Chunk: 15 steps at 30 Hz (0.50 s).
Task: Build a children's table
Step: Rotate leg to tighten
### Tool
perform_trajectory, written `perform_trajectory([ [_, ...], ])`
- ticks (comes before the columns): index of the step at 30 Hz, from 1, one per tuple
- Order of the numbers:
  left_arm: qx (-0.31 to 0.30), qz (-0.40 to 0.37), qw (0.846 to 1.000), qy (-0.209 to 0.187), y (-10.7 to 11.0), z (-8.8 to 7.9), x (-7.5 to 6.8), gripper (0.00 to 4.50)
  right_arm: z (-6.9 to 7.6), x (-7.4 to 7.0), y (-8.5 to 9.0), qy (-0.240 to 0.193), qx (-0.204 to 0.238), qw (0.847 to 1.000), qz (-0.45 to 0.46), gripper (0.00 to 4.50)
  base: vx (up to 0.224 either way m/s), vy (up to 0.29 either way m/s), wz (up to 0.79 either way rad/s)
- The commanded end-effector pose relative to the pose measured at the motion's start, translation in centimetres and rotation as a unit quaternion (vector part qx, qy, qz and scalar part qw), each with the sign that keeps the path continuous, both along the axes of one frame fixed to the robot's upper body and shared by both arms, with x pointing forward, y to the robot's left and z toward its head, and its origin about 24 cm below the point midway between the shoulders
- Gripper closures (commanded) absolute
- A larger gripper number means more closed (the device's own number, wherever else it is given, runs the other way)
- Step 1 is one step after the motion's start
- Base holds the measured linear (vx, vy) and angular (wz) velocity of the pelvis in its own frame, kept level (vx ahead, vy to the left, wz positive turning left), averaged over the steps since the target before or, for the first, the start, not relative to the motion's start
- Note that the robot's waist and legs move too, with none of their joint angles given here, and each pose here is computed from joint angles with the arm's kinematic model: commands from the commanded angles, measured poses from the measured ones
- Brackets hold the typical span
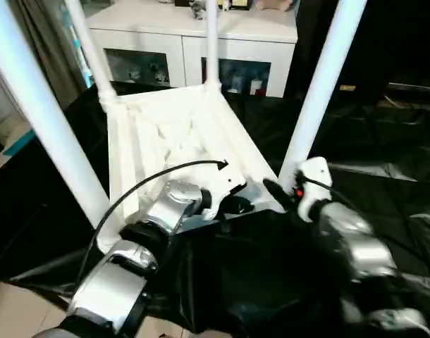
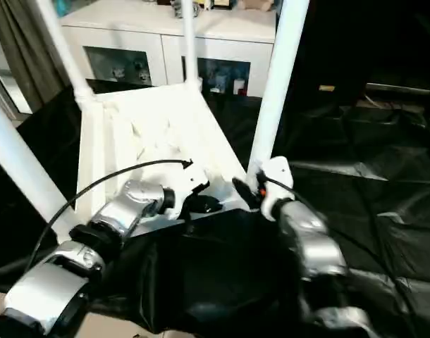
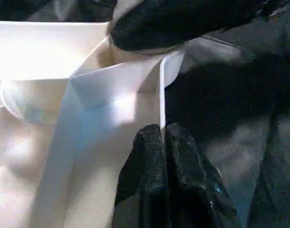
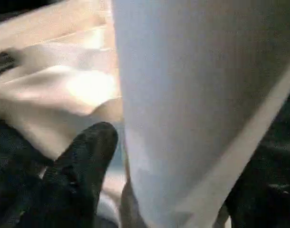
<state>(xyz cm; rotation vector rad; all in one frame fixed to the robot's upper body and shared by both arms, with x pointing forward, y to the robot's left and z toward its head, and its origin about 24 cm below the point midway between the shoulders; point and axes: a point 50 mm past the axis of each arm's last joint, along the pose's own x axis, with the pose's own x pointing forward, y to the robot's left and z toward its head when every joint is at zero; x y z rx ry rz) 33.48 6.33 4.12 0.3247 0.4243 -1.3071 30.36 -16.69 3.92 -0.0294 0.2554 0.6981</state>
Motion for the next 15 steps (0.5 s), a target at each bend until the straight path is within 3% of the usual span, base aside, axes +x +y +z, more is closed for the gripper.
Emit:
perform_trajectory([
  [1,-0.027,-0.051,0.998,-0.022,-0.9,1.3,-0.3,4.50,-1.0,-1.5,2.3,0.039,0.017,0.993,0.107,1.27,0.000,0.000,0.00],
  [7,-0.016,-0.149,0.988,0.021,1.4,1.5,-1.5,4.50,0.4,-2.3,0.0,0.045,0.000,0.983,0.178,1.27,0.049,-0.019,0.01],
  [13,-0.011,-0.175,0.984,0.037,2.7,1.7,-1.8,4.50,0.9,-2.9,-1.3,0.066,-0.012,0.972,0.226,1.27,0.000,0.000,0.00],
  [15,-0.012,-0.176,0.984,0.038,2.9,1.8,-1.8,4.50,1.0,-3.0,-1.5,0.070,-0.015,0.969,0.235,1.53,0.000,0.000,0.00],
])
